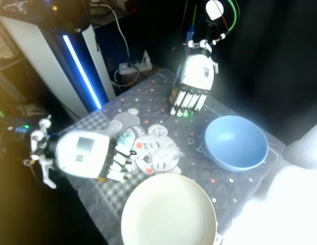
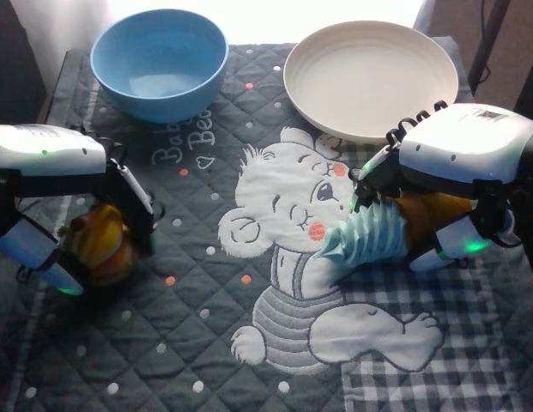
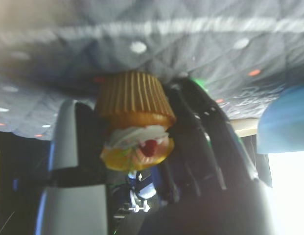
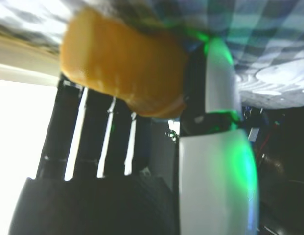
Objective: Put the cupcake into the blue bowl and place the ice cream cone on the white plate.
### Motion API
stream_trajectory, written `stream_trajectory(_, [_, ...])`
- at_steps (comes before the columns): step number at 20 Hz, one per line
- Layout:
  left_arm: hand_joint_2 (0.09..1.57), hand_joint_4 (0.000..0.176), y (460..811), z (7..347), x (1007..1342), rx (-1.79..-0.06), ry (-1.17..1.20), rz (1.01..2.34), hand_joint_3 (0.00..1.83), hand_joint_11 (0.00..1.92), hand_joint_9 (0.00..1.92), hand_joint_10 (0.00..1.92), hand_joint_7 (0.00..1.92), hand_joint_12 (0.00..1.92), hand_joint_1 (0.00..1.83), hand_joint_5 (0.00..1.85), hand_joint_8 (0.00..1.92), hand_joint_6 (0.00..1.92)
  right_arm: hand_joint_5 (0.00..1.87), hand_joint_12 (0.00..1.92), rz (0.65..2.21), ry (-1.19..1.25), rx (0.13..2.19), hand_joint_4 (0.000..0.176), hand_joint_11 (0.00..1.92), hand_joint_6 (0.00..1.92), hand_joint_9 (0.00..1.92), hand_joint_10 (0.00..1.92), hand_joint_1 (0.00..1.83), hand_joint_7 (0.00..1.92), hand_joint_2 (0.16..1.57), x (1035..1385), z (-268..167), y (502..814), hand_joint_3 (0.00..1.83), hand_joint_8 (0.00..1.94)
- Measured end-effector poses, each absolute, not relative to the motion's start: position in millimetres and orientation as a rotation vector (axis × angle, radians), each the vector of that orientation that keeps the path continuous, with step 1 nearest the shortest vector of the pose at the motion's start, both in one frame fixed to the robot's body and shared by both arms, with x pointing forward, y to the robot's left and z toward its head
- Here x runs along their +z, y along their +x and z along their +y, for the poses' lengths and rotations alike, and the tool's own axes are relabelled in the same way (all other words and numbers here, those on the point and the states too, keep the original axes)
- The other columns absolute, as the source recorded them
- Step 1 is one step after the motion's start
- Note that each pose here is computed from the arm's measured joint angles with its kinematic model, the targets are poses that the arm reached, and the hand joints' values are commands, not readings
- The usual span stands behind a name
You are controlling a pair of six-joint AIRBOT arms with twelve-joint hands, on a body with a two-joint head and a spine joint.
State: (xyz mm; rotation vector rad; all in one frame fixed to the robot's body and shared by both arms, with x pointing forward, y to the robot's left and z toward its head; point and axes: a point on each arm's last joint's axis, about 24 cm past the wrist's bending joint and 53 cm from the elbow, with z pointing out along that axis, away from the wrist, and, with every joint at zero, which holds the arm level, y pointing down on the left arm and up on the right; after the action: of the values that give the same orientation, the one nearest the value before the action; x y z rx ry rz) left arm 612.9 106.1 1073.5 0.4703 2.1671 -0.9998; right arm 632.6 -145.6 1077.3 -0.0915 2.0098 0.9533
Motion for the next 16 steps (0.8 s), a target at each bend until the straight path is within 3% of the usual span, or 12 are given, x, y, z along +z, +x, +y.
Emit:
stream_trajectory(3, [1.05,0.0,615.1,106.9,1075.0,-1.001,0.459,2.157,0.0,0.86,1.04,1.03,1.13,0.99,1.39,1.04,0.58,0.88,1.02,1.1,2.009,-0.085,0.953,0.0,1.15,0.76,1.42,0.31,1.29,1.25,1.05,1077.4,-146.4,633.7,0.0,0.71])
stream_trajectory(4, [1.05,0.0,616.9,107.5,1076.8,-0.999,0.46,2.146,0.0,0.85,1.04,1.02,1.15,0.98,1.4,1.04,0.57,0.87,1.04,1.08,2.006,-0.08,0.955,0.0,1.17,0.74,1.45,0.28,1.3,1.3,1.04,1078.2,-146.8,634.3,0.0,0.61])
stream_trajectory(6, [1.04,0.0,622.5,110.0,1081.9,-1.007,0.429,2.124,0.0,0.86,1.08,0.97,1.18,0.94,1.4,1.04,0.53,0.86,1.04,1.16,1.993,-0.063,0.958,0.0,1.03,0.75,1.42,0.2,1.29,1.32,1.03,1082.1,-150.5,636.9,0.0,0.55])
stream_trajectory(7, [1.05,0.0,624.4,111.9,1086.3,-1.014,0.414,2.112,0.0,0.85,1.04,0.99,1.21,0.93,1.4,1.03,0.49,0.88,1.09,1.66,1.979,-0.047,0.967,0.0,0.98,0.76,1.23,1.03,1.21,1.21,1.05,1085.2,-152.0,638.8,0.01,0.82])
stream_trajectory(8, [1.04,0.0,627.2,113.9,1092.9,-1.024,0.396,2.095,0.0,0.85,1.04,0.99,1.21,0.92,1.4,1.04,0.49,0.89,1.07,1.77,1.964,-0.041,0.977,0.0,0.98,0.6,1.15,1.25,1.27,1.11,1.08,1089.1,-152.1,639.8,0.0,1.03])
stream_trajectory(10, [1.03,0.0,633.0,117.4,1111.0,-1.049,0.365,2.05,0.0,0.93,1.12,0.93,1.25,0.97,1.4,1.08,0.37,0.79,1.04,1.32,1.929,-0.042,1.003,0.0,1.02,0.7,1.2,0.79,1.29,1.21,1.05,1100.9,-151.5,637.5,0.0,0.8])
stream_trajectory(11, [1.02,0.0,635.9,117.9,1121.6,-1.066,0.352,2.023,0.0,0.96,1.14,0.91,1.23,0.99,1.4,1.09,0.39,0.75,1.05,1.21,1.905,-0.051,1.01,0.0,1.04,0.61,1.22,0.89,1.39,1.23,1.03,1110.1,-153.1,635.7,0.0,0.59])
stream_trajectory(12, [1.02,0.0,638.0,117.6,1133.1,-1.082,0.349,1.993,0.0,0.96,1.15,0.91,1.22,0.99,1.4,1.1,0.39,0.73,1.02,1.21,1.86,-0.065,1.007,0.0,0.97,0.71,1.19,0.94,1.4,1.21,1.03,1125.0,-157.5,634.9,0.0,0.56])
stream_trajectory(13, [1.02,0.0,640.2,117.5,1142.7,-1.089,0.351,1.968,0.0,0.94,1.13,0.94,1.24,1.04,1.4,1.11,0.38,0.72,0.98,1.15,1.825,-0.063,0.999,0.0,1.02,0.83,1.18,0.7,1.3,1.21,1.06,1135.8,-162.9,636.3,0.0,0.7])
stream_trajectory(14, [1.03,0.0,643.4,116.7,1158.5,-1.101,0.354,1.927,0.0,0.92,1.12,0.95,1.25,1.04,1.4,1.1,0.36,0.72,1.01,1.18,1.778,-0.057,0.994,0.0,1.04,0.76,1.24,0.61,1.3,1.24,1.05,1152.3,-170.0,639.8,0.0,0.72])
stream_trajectory(15, [1.03,0.0,645.1,114.8,1173.9,-1.121,0.358,1.887,0.0,0.92,1.12,0.97,1.24,1.05,1.4,1.09,0.4,0.71,1.07,1.36,1.742,-0.056,0.992,0.0,1.09,0.59,1.32,0.7,1.29,1.19,1.06,1163.8,-175.1,641.8,0.0,0.86])
stream_trajectory(16, [1.03,0.0,645.8,111.9,1187.0,-1.143,0.361,1.853,0.0,0.9,1.1,1.0,1.24,1.1,1.4,1.09,0.43,0.69,1.09,1.37,1.715,-0.056,0.993,0.0,1.06,0.55,1.31,0.71,1.29,1.22,1.05,1173.1,-177.0,643.6,0.0,0.82])
